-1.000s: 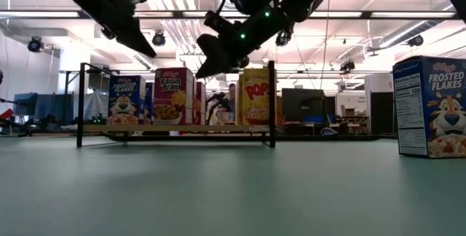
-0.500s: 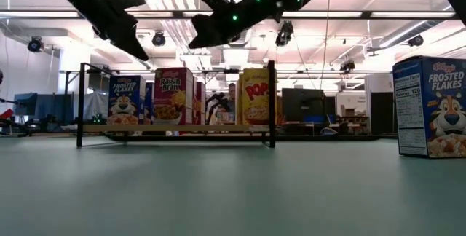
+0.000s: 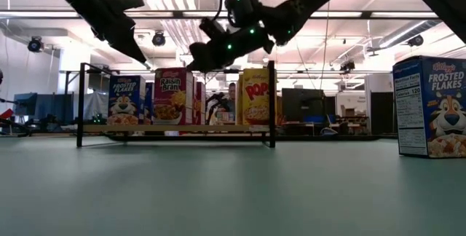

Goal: Stack cereal on shelf
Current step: Put the pink cereal box on the shelf

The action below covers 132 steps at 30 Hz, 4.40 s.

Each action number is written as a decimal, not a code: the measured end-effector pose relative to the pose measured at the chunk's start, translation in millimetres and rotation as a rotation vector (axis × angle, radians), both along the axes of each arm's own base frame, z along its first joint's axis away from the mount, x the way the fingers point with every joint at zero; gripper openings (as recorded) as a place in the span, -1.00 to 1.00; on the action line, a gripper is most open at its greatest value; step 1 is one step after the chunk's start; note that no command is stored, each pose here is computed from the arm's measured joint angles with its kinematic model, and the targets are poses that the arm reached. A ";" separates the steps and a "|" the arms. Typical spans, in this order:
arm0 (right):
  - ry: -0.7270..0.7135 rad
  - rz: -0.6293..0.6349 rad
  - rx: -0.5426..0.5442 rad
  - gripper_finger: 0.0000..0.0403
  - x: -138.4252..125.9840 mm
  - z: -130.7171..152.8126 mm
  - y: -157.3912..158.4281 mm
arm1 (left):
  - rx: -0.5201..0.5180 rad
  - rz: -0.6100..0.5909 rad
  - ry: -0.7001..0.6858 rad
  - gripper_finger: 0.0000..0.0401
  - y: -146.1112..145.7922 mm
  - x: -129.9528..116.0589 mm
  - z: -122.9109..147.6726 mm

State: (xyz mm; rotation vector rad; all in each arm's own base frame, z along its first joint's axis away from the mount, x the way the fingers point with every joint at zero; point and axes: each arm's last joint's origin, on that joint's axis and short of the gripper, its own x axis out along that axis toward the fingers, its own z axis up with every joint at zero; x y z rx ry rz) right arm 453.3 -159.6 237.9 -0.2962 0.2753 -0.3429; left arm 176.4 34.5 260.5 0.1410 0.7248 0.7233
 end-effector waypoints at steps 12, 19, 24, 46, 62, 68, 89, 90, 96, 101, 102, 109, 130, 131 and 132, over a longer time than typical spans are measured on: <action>0.047 -0.040 0.051 -0.96 -1.4 -6.9 -0.8 | 0.000 0.000 0.000 -1.00 0.0 0.1 -0.1; 0.038 -0.041 0.068 -0.96 -2.4 -3.0 1.4 | -0.001 0.000 0.000 -1.00 0.0 0.1 0.0; 0.041 -0.038 0.071 -0.96 -3.0 -0.6 4.1 | -0.001 0.000 0.000 -1.00 0.0 0.1 0.0; 0.168 0.384 0.280 -0.96 -32.3 21.9 88.8 | 0.049 -0.144 0.095 -1.00 2.0 16.2 -26.3; 0.087 0.079 0.176 -0.96 -12.0 -14.1 78.3 | 0.061 -0.152 0.110 -1.00 2.8 20.5 -29.1; 0.095 0.044 0.147 -0.96 -12.6 -13.8 77.2 | 0.060 -0.151 0.109 -1.00 2.8 20.5 -29.1; 0.283 0.071 0.143 -0.96 -50.1 10.8 93.1 | -0.064 -0.286 0.020 -1.00 -2.8 18.2 -15.4; 0.287 0.076 0.135 -0.96 -55.9 12.0 95.0 | -0.049 -0.299 -0.007 -1.00 -2.8 19.9 -12.1; 0.241 0.082 0.116 -0.96 -92.5 17.9 100.5 | 0.135 -0.329 -0.083 -1.00 5.6 31.0 11.9; 0.163 0.079 0.117 -0.96 -121.8 17.2 105.0 | 0.217 -0.282 -0.088 -1.00 25.3 38.6 40.7; 0.147 0.079 0.117 -0.96 -127.4 17.0 105.9 | 0.224 -0.271 -0.082 -1.00 29.8 40.6 45.2; 0.088 0.077 0.140 -0.96 -154.1 18.0 111.1 | 0.122 -0.315 0.006 -0.95 64.5 55.7 65.4; 0.093 0.116 0.140 -0.96 -166.5 28.6 117.7 | -0.173 -0.246 0.254 0.30 122.2 77.4 36.7; 0.092 0.116 0.140 -0.96 -166.5 28.7 117.7 | -0.185 -0.250 0.254 0.31 124.2 78.1 34.5; 0.093 0.116 0.139 -0.96 -166.5 28.7 117.7 | -0.195 -0.248 0.257 0.31 126.5 78.3 32.3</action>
